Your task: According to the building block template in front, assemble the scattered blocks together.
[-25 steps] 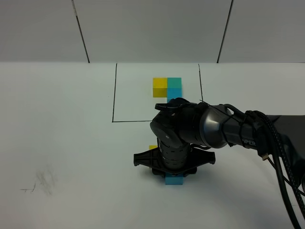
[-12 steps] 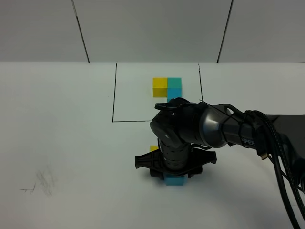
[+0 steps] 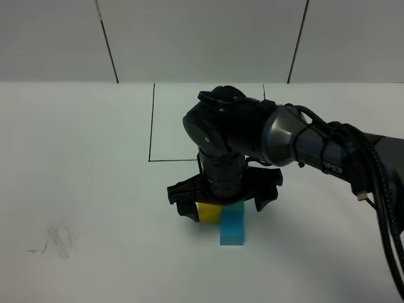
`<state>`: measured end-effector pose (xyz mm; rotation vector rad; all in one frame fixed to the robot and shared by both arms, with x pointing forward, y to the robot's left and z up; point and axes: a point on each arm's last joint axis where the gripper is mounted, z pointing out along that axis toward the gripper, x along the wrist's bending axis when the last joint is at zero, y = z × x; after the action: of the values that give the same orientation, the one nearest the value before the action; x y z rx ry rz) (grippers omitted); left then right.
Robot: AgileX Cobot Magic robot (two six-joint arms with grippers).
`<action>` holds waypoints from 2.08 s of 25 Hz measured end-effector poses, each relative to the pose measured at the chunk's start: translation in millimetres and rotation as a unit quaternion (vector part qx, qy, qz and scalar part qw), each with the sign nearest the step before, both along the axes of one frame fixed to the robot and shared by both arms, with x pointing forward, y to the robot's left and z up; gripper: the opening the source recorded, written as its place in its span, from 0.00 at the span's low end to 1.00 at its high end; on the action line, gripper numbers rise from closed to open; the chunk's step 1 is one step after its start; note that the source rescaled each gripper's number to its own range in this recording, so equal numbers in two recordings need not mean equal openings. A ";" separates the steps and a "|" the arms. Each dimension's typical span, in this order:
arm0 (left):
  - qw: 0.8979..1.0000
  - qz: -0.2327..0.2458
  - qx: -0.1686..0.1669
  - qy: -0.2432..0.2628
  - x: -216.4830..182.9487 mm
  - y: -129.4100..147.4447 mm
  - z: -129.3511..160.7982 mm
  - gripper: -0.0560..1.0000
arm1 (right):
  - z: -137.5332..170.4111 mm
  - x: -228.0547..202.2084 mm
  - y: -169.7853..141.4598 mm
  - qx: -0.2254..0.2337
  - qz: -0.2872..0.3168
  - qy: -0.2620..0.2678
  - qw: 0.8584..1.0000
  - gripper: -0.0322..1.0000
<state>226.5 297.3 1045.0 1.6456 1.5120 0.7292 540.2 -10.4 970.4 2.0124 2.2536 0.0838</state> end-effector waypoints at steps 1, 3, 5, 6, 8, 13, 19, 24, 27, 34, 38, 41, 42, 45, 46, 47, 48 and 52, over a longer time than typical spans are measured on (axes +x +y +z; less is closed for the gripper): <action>1.000 0.000 0.000 0.000 0.0 0.0 0.0 0.43 | 10.5 -1.8 -0.1 0.005 0.005 -0.008 1.000 0.92; 1.000 0.000 0.000 0.000 0.0 0.0 0.0 0.43 | 37.0 -5.1 -5.7 0.013 0.013 -0.035 0.999 0.89; 1.000 0.000 0.000 0.000 0.0 0.0 0.0 0.43 | 62.9 -7.9 -15.4 0.008 0.025 -0.071 0.997 0.86; 1.000 0.000 0.000 0.000 0.0 0.0 0.0 0.43 | 77.8 -8.9 -21.9 0.002 0.032 -0.097 0.995 0.85; 1.000 0.000 0.000 0.000 0.0 0.0 0.0 0.43 | 106.6 -10.9 -35.5 -0.014 0.052 -0.154 0.987 0.85; 1.000 0.000 0.000 0.000 0.0 0.0 0.0 0.43 | 176.8 -17.4 -82.1 -0.059 0.073 -0.283 0.954 0.84; 1.000 0.000 0.000 0.000 0.0 0.0 0.0 0.43 | 251.0 -20.8 -207.0 -0.179 0.037 -0.364 0.913 0.84; 1.000 0.000 0.000 0.000 0.0 0.0 0.0 0.43 | 286.7 -70.2 -302.3 -0.188 0.016 -0.346 0.919 0.84; 1.000 0.000 0.000 0.000 0.0 0.0 0.0 0.43 | 302.1 -115.0 -328.7 -0.188 0.010 -0.361 0.913 0.84; 1.000 0.000 0.000 0.000 0.0 0.0 0.0 0.43 | 281.9 -237.9 -312.9 -0.158 0.012 -0.434 0.887 0.84; 1.000 0.000 0.000 0.000 0.0 0.0 0.0 0.43 | 239.6 -288.3 -308.2 -0.126 -0.026 -0.459 0.879 0.84; 1.000 0.000 0.000 0.000 0.0 0.0 0.0 0.43 | 196.1 -309.0 -302.6 -0.087 -0.038 -0.466 0.880 0.83; 1.000 0.000 0.000 0.000 0.0 0.0 0.0 0.43 | 184.7 -312.9 -300.5 -0.077 -0.035 -0.472 0.878 0.83; 1.000 0.000 0.000 0.000 0.0 0.0 0.0 0.43 | 151.3 -322.5 -293.5 -0.037 -0.019 -0.513 0.858 0.82; 1.000 0.000 0.000 0.000 0.0 0.0 0.0 0.43 | 143.2 -324.0 -291.7 -0.026 -0.015 -0.526 0.850 0.81; 1.000 0.000 0.000 0.000 0.0 0.0 0.0 0.43 | 136.6 -324.8 -290.4 -0.018 -0.012 -0.531 0.847 0.81; 1.000 0.000 0.000 0.000 0.0 0.0 0.0 0.43 | 129.0 -325.1 -289.3 -0.011 -0.011 -0.533 0.846 0.80; 1.000 0.000 0.000 0.000 0.0 0.0 0.0 0.43 | 104.7 -316.1 -288.2 0.010 -0.023 -0.512 0.858 0.80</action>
<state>226.5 297.3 1045.0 1.6456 1.5120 0.7292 224.0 -298.6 1075.2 1.4335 1.4822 0.9250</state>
